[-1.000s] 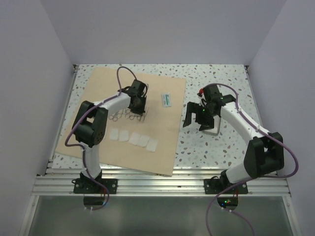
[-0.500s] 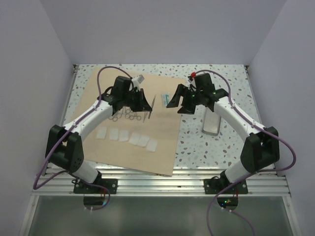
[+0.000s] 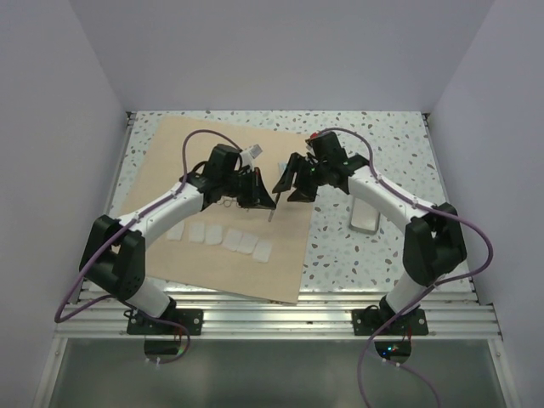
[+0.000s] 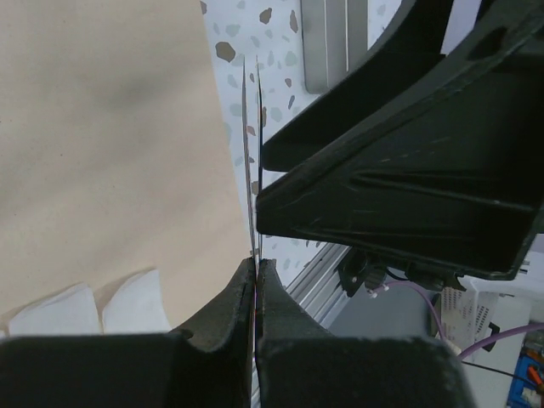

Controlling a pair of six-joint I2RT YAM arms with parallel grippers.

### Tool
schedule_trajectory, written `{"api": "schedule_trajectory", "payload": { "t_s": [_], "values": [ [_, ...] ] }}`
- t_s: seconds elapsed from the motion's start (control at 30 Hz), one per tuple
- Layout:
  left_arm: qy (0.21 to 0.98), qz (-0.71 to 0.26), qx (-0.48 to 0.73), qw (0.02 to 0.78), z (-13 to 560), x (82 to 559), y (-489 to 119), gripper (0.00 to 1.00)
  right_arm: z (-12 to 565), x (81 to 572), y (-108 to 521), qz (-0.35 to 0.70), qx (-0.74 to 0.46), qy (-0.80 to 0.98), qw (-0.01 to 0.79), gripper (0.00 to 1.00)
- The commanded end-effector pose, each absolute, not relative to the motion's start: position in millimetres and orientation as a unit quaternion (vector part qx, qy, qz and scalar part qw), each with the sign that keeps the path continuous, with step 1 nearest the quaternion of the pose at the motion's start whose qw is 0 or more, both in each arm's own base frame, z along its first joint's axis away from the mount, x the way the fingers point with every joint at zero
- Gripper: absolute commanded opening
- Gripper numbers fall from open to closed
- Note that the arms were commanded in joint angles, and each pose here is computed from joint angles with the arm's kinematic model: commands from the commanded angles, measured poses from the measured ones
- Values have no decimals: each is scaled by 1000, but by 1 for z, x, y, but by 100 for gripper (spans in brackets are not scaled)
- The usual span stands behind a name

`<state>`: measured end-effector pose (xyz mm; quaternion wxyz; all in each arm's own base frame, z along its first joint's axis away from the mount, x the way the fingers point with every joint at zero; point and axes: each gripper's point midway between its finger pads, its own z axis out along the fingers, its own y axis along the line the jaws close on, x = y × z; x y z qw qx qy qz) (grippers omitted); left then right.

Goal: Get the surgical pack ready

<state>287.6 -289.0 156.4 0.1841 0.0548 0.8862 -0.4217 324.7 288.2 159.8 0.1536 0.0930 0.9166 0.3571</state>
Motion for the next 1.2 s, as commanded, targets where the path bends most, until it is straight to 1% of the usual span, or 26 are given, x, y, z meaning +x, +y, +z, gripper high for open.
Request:
{"api": "schedule_trajectory", "payload": {
  "t_s": [0.0,0.07,0.1,0.13,0.2,0.27,0.3,0.37,0.4,0.43,0.47,0.5,0.53,0.57,0.6,0.63,0.67,0.7,0.73,0.77,0.8,0.83,0.9,0.97,1.0,1.17],
  "values": [
    [867,-452,67,200,179,289,-299,0,171,339,299,367,99,909,171,60],
    [864,-455,70,203,181,290,-300,0,166,338,302,367,99,911,162,58],
    [863,-457,72,201,181,290,-302,0,166,339,304,372,99,909,159,55],
    [863,-458,74,202,182,291,-303,0,165,339,306,374,97,909,156,48],
    [861,-458,78,204,183,294,-305,0,164,338,309,380,95,908,149,41],
    [861,-459,82,203,183,296,-306,0,163,338,310,383,95,907,146,26],
    [861,-458,85,203,183,299,-308,0,161,338,309,381,93,909,144,11],
    [859,-459,92,208,184,303,-309,0,157,335,308,373,94,913,137,0],
    [862,-454,92,205,179,306,-309,25,155,336,305,367,92,915,139,0],
    [863,-452,94,204,178,307,-308,40,151,333,300,350,94,923,132,0],
    [864,-449,91,210,177,314,-303,52,155,336,297,339,90,926,141,0],
    [864,-442,94,221,178,320,-299,67,149,344,284,308,83,934,160,0],
    [866,-436,91,225,177,324,-293,70,141,335,267,268,86,949,143,0],
    [869,-429,79,234,176,335,-281,71,146,340,257,245,80,954,154,0],
    [869,-422,82,245,175,341,-275,74,140,350,228,188,69,963,178,0],
    [875,-411,77,242,171,343,-267,74,134,340,205,139,68,975,159,0],
    [884,-386,66,254,166,353,-254,74,133,343,186,103,65,979,165,0],
    [890,-365,75,263,162,360,-248,74,130,350,151,53,71,981,172,0],
    [899,-345,72,258,155,360,-241,73,125,343,129,17,76,985,153,0],
    [905,-319,76,271,151,368,-234,72,123,344,113,-5,80,985,151,0],
    [913,-303,72,265,140,371,-230,69,121,346,90,-29,90,985,147,0],
    [917,-292,68,262,134,372,-227,69,120,347,71,-63,96,982,150,0],
    [926,-268,63,260,119,380,-222,68,109,349,53,-83,103,982,137,0],
    [932,-250,55,257,110,385,-218,66,96,346,42,-102,106,984,103,0],
    [936,-240,52,252,103,389,-216,65,92,347,37,-104,110,984,98,0],
    [947,-196,42,252,87,405,-207,66,68,353,23,-107,119,983,88,0]
  ]
}}
